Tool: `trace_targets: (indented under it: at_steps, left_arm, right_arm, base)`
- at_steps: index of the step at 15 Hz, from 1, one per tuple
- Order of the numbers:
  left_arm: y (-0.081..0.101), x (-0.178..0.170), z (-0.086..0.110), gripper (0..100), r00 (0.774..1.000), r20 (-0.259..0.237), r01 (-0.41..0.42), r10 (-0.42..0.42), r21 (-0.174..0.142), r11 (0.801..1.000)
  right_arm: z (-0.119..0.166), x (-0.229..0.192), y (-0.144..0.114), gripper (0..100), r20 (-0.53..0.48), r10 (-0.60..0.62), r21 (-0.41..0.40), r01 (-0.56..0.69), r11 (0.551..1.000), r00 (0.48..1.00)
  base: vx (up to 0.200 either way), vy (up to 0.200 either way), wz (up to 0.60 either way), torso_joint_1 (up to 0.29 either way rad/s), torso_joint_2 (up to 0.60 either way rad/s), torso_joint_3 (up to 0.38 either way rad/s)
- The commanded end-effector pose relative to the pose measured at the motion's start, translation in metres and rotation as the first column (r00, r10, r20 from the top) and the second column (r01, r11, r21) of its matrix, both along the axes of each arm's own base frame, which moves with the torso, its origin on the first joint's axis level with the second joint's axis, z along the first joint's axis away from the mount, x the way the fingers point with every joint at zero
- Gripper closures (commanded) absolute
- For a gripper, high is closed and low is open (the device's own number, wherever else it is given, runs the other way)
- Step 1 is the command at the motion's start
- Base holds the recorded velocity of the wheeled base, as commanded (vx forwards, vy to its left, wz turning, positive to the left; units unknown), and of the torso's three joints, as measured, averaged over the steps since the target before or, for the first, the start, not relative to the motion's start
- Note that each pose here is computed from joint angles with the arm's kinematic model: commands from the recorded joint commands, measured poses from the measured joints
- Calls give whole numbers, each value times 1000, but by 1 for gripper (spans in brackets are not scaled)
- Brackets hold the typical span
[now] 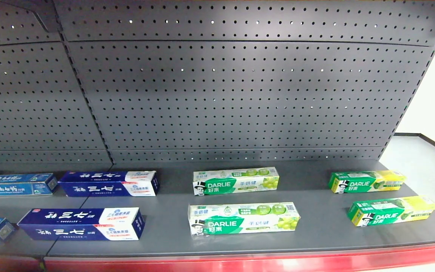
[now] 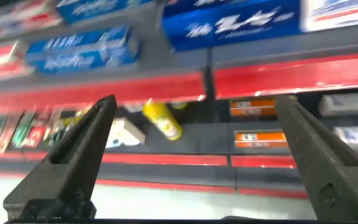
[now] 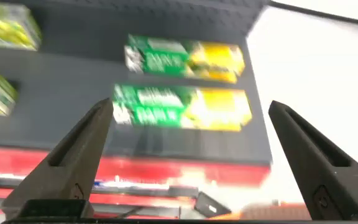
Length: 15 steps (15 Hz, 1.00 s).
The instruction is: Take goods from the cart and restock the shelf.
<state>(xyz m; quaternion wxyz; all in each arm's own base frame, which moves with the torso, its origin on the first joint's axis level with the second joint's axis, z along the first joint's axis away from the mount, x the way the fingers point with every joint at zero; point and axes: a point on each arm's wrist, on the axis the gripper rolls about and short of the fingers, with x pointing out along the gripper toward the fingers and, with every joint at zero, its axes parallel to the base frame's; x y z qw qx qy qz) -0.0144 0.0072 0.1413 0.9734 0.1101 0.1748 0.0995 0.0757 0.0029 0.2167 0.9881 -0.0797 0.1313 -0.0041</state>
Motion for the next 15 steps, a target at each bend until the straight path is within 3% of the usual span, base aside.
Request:
trace_targets:
  at_steps: [1,2,4,8,10,13,15]
  left_arm:
    - [-2,-20,-34,0,990,105,-95,96,-12,995]
    - [-2,-22,-50,0,988,119,-100,102,-23,995]
    - [-2,-13,-53,0,974,211,-72,83,-58,996]
    - [-2,-13,-55,0,965,256,-25,50,-98,995]
    - [-2,-16,-56,0,954,298,-8,42,-113,994]
    - [-2,-15,-57,0,954,296,-7,41,-114,993]
    - [-2,-15,-58,0,951,308,19,37,-178,984]
  right_arm:
    - [-31,-39,-5,0,58,-68,14,67,998,996]
    - [-41,-47,-5,0,74,-91,34,89,995,993]
    - [-58,-60,-5,0,163,-107,71,96,993,981]
    - [-127,-86,-4,0,223,-37,136,7,991,974]
    - [-142,-99,-4,0,235,-46,152,10,988,971]
    - [-141,-99,-4,0,262,-47,152,7,988,964]
    - [-141,-99,-4,0,260,-51,156,10,988,964]
  base:
    - [0,0,0,0,0,0]
    - [0,0,0,0,0,0]
    - [0,0,0,0,0,0]
    - [0,0,0,0,0,0]
    - [0,0,0,0,0,0]
    - [0,0,0,0,0,0]
    - [0,0,0,0,0,0]
